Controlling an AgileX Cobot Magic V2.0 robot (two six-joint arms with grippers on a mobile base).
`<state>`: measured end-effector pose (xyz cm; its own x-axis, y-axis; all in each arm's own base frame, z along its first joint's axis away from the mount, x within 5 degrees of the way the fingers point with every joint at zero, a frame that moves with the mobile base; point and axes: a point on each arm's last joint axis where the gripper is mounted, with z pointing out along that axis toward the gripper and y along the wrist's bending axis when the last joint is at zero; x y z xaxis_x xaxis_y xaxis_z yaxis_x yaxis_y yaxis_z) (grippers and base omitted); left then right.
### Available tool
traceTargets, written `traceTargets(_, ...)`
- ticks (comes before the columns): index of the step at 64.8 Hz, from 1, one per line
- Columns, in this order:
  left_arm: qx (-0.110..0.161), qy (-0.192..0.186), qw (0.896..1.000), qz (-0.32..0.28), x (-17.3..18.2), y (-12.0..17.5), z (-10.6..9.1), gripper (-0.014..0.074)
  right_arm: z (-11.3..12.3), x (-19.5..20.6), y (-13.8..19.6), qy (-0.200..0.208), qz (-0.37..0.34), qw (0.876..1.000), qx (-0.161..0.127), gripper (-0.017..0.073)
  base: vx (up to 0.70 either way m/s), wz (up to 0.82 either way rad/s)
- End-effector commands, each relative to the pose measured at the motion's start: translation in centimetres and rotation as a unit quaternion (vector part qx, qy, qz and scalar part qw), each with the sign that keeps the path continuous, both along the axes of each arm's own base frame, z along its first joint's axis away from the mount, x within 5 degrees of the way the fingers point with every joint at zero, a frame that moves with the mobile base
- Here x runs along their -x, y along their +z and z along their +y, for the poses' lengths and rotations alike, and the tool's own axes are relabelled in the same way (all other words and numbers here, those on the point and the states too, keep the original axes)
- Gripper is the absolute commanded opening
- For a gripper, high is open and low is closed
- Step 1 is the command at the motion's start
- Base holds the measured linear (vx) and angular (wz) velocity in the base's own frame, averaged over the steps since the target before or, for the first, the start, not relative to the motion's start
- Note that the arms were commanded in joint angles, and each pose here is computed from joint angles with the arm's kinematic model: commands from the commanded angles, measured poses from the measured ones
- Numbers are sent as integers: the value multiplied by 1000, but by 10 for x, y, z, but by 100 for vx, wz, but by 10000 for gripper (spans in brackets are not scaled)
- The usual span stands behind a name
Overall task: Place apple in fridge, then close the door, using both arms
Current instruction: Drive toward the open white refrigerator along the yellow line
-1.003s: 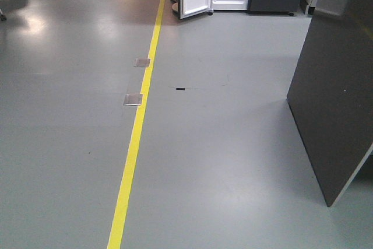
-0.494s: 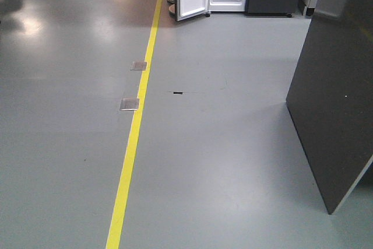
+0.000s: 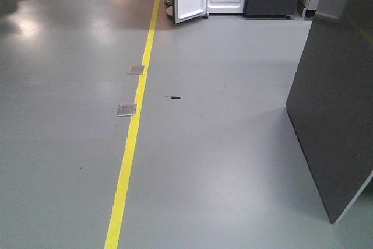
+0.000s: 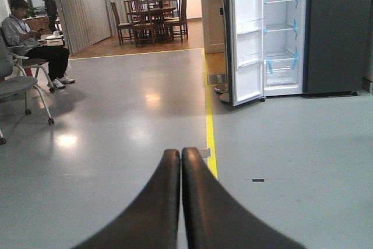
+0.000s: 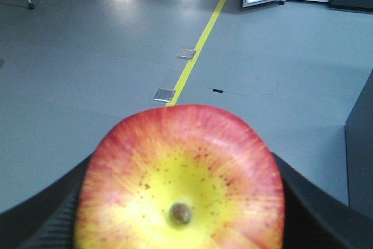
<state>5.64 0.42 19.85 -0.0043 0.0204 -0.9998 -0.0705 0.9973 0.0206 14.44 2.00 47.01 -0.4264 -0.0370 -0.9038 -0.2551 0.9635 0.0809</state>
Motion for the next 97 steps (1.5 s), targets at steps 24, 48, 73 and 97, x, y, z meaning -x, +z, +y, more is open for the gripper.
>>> traceTargets(24,5,-6,1000,-30,0,-2,-1,-6,0,2,15,-8,-54,998,-12,43,10,-2)
traceTargets(48,5,-6,1000,-30,0,-2,-1,-6,0,2,15,-8,-54,998,-12,43,11,0)
traceTargets(73,5,-6,1000,-30,0,-2,-1,-6,0,2,15,-8,-54,998,-12,43,13,1)
traceTargets(97,5,-6,1000,-30,0,-2,-1,-6,0,2,15,-8,-54,998,-12,43,15,0)
